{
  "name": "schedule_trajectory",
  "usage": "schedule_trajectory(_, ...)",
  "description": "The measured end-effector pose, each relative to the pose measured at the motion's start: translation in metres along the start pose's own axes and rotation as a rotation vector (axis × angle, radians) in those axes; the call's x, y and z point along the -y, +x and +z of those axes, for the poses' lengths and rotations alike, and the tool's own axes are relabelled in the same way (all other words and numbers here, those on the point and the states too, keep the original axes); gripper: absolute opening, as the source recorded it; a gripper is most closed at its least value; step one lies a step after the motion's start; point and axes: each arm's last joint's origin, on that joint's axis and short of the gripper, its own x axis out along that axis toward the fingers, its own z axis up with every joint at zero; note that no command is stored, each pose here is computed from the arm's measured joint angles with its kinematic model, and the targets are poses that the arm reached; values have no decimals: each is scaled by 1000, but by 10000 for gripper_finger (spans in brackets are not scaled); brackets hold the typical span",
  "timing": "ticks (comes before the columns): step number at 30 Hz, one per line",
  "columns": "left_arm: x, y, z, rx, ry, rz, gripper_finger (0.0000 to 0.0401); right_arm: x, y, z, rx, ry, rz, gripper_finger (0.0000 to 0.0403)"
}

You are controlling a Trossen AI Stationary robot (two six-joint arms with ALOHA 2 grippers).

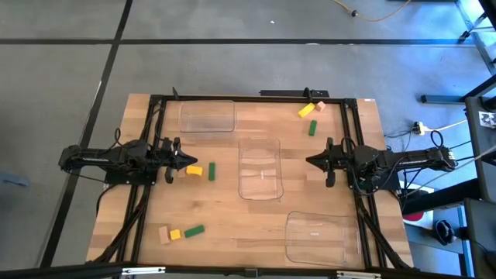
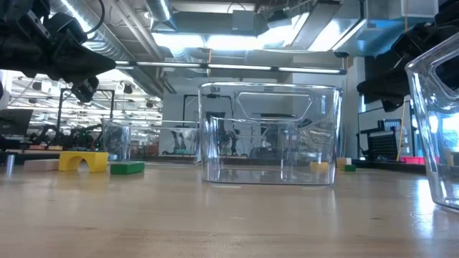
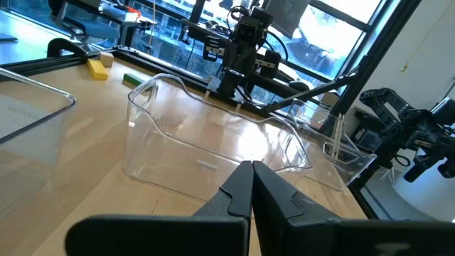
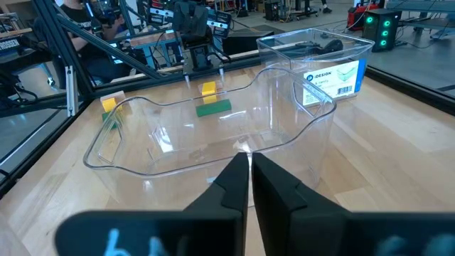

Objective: Sort & place blocks by color

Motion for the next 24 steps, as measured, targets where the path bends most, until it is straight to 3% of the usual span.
schedule_trajectory(10, -1, 0, 2, 29, 0, 33, 0, 0, 0, 0, 0, 0, 0, 23)
schedule_trajectory(16, 5, -1, 16, 182, -120, -20, 0, 0, 0, 0, -1, 0, 0, 23)
schedule_trajectory(20, 8, -6, 33, 394, -182, -2, 0, 0, 0, 0, 0, 0, 0, 23)
schedule_trajectory(24, 15, -7, 49, 385, -183, 7, 21, 0, 0, 0, 0, 0, 0, 23)
